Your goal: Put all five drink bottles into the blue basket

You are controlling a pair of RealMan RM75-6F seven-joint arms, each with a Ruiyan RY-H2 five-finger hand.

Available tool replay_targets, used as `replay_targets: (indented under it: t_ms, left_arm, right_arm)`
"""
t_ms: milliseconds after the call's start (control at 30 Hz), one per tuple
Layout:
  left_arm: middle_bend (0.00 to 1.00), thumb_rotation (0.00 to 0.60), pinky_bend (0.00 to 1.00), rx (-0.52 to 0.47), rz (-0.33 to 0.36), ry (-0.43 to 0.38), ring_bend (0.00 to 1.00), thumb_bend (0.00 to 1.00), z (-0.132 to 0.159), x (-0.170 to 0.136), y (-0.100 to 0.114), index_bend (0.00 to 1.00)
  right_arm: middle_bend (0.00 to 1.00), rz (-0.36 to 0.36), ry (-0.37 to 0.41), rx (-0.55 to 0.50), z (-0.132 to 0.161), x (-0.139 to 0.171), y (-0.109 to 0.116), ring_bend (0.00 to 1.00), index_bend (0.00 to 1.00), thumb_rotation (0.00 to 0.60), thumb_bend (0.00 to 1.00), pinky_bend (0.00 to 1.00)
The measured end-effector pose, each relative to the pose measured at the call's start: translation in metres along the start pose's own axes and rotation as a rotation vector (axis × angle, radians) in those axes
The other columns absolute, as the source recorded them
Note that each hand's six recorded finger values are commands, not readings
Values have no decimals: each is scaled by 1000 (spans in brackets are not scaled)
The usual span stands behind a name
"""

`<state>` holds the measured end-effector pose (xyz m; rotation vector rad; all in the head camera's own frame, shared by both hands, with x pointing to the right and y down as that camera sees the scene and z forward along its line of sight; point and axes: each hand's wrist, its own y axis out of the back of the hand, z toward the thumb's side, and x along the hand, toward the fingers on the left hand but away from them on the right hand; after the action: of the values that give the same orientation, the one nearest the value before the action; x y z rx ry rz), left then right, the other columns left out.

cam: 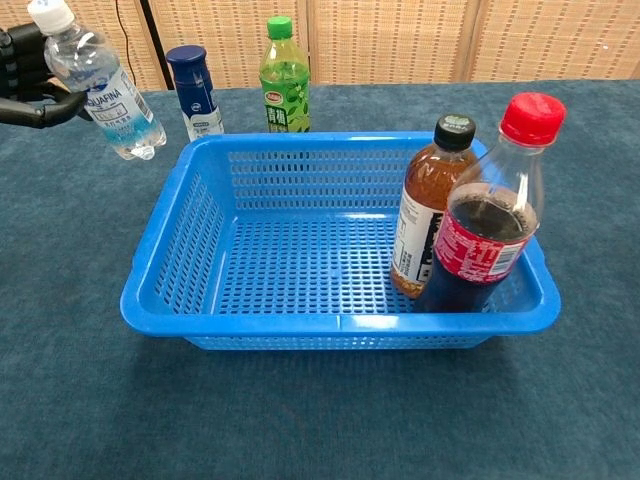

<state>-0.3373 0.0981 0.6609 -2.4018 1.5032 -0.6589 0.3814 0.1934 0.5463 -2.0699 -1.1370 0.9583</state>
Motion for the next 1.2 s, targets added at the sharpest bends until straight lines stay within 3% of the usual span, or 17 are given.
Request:
replay_targets:
  t_ms: [133,300,467,667,867,1200]
  left_arm:
    - [273,600,412,-22,-53,-62,290,489,29,-7,-3,375]
    - [274,600,411,0,-168,-120,290,488,63,-17,-17,375]
    - [273,600,411,13,-308,-157,290,486,86,-21,-55,375]
    - [273,600,411,12,-441,-159,286,484,92,-22,-108,375]
    - [273,600,411,-20,-517,-141,285,484,91,-21,-151,375]
    - [273,600,411,29,-550,-123,279,479,81,-22,-171,375]
  right_arm:
    - [0,-1,-2,3,0,0,-1,0,0,600,0,0]
    - [0,2,-3,5,0,-1,-1,0,0,600,0,0]
    - [0,3,-8,7,-1,-1,-2,0,0,600,0,0]
    - [0,3,-12,7,-2,-1,-1,0,0,600,0,0]
    - [0,-3,-16,5,-4,-2,0,0,0,600,0,0]
    - [0,-3,-16,3,-4,-2,1,0,0,600,0,0]
